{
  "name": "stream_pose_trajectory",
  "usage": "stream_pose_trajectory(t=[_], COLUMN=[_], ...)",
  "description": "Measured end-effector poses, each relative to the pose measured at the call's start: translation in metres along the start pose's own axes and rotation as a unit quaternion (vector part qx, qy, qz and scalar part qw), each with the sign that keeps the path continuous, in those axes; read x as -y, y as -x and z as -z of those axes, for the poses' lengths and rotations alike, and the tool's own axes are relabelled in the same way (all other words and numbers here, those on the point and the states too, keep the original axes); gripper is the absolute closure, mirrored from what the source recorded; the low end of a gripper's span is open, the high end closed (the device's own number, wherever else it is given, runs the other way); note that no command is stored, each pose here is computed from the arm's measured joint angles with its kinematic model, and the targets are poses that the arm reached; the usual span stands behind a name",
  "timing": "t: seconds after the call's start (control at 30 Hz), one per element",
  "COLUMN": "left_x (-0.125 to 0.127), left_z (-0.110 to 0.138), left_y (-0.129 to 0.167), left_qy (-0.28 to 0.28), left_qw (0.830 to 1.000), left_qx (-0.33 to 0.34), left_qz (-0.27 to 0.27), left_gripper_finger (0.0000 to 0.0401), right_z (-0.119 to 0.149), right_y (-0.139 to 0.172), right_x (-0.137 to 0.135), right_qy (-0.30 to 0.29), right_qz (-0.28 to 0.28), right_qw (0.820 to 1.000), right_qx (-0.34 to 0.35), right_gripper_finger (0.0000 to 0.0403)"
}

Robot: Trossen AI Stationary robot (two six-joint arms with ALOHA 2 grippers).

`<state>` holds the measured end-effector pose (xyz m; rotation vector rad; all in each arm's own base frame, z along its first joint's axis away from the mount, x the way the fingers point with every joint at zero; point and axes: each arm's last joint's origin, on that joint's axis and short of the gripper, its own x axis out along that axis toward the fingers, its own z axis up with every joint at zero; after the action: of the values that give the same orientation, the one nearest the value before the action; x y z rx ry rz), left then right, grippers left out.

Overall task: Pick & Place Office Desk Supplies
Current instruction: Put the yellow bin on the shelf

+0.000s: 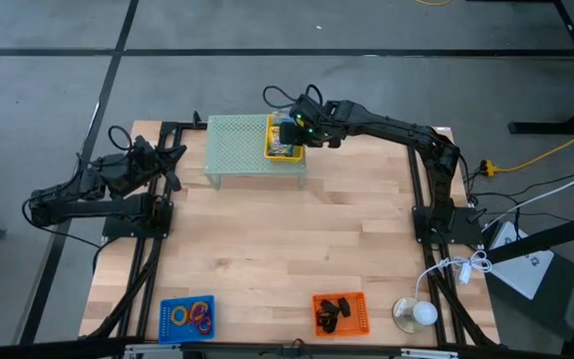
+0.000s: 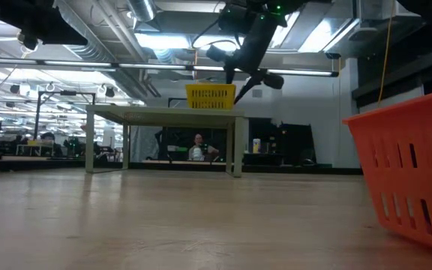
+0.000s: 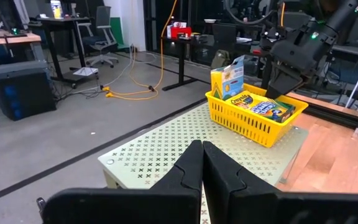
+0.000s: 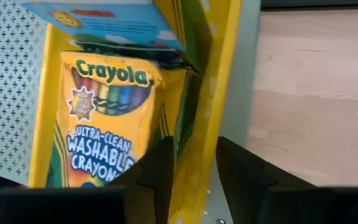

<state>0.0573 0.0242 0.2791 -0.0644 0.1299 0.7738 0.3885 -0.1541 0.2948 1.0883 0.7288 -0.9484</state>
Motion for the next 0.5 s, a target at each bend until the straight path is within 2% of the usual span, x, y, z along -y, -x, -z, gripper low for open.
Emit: stream_pose_trajectory(t=[0.27, 0.5], left_x=[0.0, 0.0], left_z=[0.0001, 0.0001], left_y=[0.0, 0.0], left_qy=[0.0, -0.001], left_qw=[1.0, 1.0], left_qx=[0.0, 0.0], left_qz=[0.0, 0.0], left_gripper_finger=[0.0397, 0.0397], right_z=[0.0023, 0.0022], right_y=[0.0006, 0.0006], right_x=[0.0074, 0.0079], right_qy=[0.004, 0.004], right_qz=[0.046, 0.048], right_qw=[0.999, 0.999], right_qx=[0.001, 0.001], right_gripper_finger=[0.0282, 0.0282])
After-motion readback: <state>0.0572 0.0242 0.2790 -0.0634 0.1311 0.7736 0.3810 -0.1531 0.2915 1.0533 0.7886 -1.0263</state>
